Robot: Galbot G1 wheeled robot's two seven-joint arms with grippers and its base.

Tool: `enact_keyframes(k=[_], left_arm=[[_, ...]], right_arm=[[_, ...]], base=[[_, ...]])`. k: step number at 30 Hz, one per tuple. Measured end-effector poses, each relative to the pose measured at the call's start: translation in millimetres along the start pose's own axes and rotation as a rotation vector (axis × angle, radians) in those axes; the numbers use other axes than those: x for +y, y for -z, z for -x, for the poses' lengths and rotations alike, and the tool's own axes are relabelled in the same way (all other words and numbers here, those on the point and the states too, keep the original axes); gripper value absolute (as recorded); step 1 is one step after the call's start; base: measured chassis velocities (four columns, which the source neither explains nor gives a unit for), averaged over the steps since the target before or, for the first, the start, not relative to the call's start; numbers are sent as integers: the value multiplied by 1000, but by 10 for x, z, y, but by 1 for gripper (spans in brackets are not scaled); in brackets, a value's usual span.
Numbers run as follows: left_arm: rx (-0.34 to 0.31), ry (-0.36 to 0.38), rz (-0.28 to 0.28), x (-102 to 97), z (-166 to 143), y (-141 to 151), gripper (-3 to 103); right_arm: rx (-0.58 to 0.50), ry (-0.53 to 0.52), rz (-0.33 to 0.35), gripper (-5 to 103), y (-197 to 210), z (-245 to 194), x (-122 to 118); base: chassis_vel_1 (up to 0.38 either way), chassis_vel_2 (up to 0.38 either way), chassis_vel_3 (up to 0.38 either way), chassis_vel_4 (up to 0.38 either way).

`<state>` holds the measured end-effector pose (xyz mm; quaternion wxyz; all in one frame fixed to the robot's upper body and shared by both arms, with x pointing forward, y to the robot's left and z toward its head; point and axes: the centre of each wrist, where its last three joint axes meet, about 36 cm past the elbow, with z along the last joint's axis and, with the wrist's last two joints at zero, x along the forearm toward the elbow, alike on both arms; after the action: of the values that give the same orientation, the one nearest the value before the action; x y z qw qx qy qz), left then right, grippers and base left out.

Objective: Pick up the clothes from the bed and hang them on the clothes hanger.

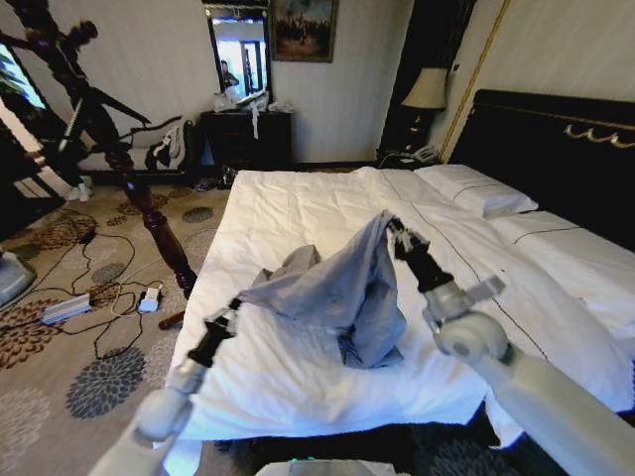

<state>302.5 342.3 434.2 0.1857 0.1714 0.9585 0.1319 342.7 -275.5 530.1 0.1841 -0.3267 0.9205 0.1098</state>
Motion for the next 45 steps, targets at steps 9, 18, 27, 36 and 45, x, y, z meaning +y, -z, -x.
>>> enact_keyframes(k=[9, 18, 27, 36, 45], left_arm=[[-47, -188, -62, 111, -195, 970, 0], [207, -59, -293, 717, 155, 328, 0], [264, -125, -320, 286, -20, -202, 0], [144, -136, -333, 320, 100, 274, 0], [-113, -18, -254, 665, 312, 1408, 0]], right_arm=[[-21, 417, -111, 0, 201, -127, 232], [60, -160, 177, 0, -258, 478, -502], [155, -186, 170, 0, -858, 291, -293], [100, -30, 176, 0, -528, 280, -31], [-104, 124, 119, 0, 273, 485, 109]], base=[[0, 0, 0, 0], [0, 0, 0, 0], [0, 0, 0, 0], [0, 0, 0, 0], [0, 0, 0, 0]])
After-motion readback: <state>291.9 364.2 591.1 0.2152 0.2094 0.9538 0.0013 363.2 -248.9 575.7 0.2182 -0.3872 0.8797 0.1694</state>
